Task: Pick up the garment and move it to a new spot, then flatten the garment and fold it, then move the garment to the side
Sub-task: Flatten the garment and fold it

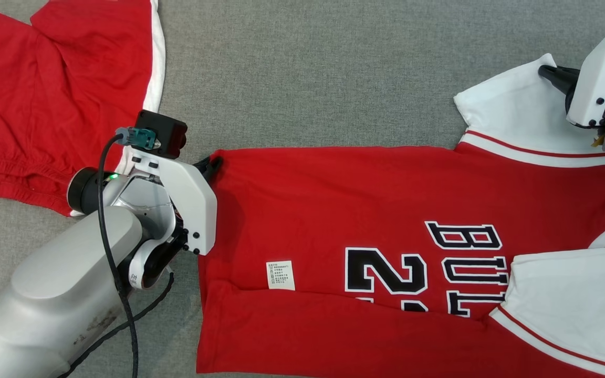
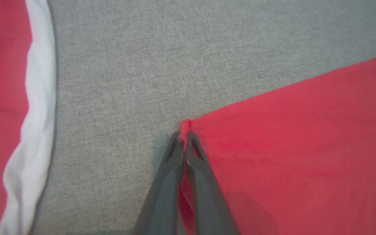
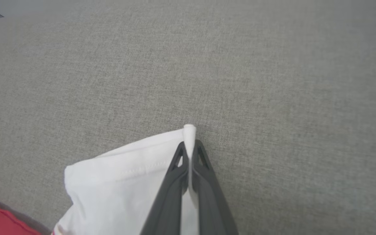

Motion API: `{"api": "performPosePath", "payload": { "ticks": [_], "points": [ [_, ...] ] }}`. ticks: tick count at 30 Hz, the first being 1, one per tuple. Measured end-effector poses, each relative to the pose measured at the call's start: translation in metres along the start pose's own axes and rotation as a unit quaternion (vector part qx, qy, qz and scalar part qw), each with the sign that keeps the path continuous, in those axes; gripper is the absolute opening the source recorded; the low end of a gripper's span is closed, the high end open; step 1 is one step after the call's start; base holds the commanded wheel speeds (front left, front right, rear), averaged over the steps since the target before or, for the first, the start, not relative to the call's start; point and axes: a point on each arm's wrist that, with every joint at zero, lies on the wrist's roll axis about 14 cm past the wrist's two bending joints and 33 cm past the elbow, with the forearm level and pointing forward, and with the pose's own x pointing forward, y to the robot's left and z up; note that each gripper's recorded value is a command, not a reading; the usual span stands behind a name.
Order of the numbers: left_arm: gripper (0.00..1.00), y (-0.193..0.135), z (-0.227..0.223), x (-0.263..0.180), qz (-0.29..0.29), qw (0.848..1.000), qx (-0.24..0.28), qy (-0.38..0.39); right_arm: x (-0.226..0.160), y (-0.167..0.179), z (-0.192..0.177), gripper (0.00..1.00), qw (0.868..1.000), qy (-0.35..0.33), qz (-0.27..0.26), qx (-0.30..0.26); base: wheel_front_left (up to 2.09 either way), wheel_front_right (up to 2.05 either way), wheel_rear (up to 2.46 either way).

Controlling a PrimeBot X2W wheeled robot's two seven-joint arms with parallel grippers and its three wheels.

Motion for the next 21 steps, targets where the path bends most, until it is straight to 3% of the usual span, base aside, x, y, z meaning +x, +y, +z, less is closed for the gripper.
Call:
{"api": "performPosePath", "payload": {
  "ticks": [11, 21],
  "points": [
    [0.0, -0.002, 0.017, -0.014, -0.001, 0.999, 0.007, -0.038, -0.022, 0.014, 0.017, 0.0, 0.999, -0.049, 0.018, -0.009, 0.0, 0.0, 0.0],
    [0.0, -0.003, 0.006, -0.039, -0.002, 0.999, 0.005, -0.04, -0.059, 0.021, 0.011, 0.0, 0.997, -0.072, 0.032, -0.006, 0.0, 0.0, 0.0]
  ]
}}
